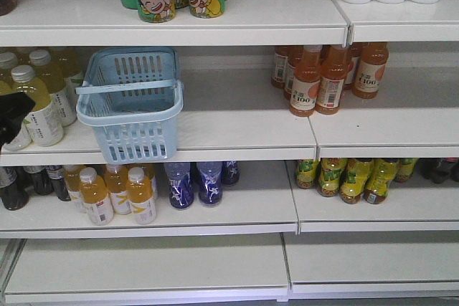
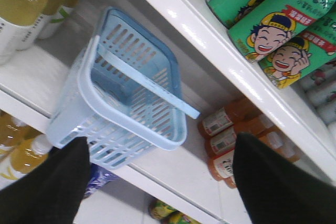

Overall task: Place coke in basket with both arms
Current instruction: 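Reach the left gripper to the basket handle and grasp it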

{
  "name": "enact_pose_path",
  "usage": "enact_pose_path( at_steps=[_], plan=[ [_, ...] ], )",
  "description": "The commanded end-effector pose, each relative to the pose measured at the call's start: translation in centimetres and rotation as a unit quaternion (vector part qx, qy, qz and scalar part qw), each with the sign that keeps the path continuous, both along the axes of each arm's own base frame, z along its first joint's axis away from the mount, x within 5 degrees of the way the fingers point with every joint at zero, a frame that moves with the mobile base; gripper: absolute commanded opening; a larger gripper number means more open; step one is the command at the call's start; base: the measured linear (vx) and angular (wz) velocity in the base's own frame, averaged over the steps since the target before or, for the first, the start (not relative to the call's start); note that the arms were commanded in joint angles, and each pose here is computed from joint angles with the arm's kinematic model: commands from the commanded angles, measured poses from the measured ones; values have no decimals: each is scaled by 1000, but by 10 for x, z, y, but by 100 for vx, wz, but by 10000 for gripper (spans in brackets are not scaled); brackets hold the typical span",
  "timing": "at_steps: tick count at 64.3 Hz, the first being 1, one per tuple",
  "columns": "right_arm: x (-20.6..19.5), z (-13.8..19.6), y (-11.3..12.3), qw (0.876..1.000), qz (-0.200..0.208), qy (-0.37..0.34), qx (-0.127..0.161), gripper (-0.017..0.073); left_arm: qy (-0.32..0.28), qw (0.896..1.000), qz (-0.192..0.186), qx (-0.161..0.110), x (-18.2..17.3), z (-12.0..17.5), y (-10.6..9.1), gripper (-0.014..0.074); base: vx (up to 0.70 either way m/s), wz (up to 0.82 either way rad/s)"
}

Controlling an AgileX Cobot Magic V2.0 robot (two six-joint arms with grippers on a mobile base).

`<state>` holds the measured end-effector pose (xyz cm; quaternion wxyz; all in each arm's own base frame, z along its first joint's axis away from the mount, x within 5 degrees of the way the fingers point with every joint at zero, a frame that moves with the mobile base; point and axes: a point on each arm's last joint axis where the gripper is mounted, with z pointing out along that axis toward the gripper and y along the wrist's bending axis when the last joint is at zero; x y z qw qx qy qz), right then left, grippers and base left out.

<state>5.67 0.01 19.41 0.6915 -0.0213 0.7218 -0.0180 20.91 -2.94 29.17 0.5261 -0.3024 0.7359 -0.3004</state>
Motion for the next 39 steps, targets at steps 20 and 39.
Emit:
enact_pose_path(
  at_steps=[20, 39],
  plan=[
    [-1, 5, 0, 999, -2, -38, -6, -10, -37, 987, -7, -157, 72, 31, -39, 533, 0, 0],
    [-1, 5, 0, 999, -2, -38, -6, -10, -16, 955, 35, -296, 112, 1, -48, 533, 0, 0]
  ],
)
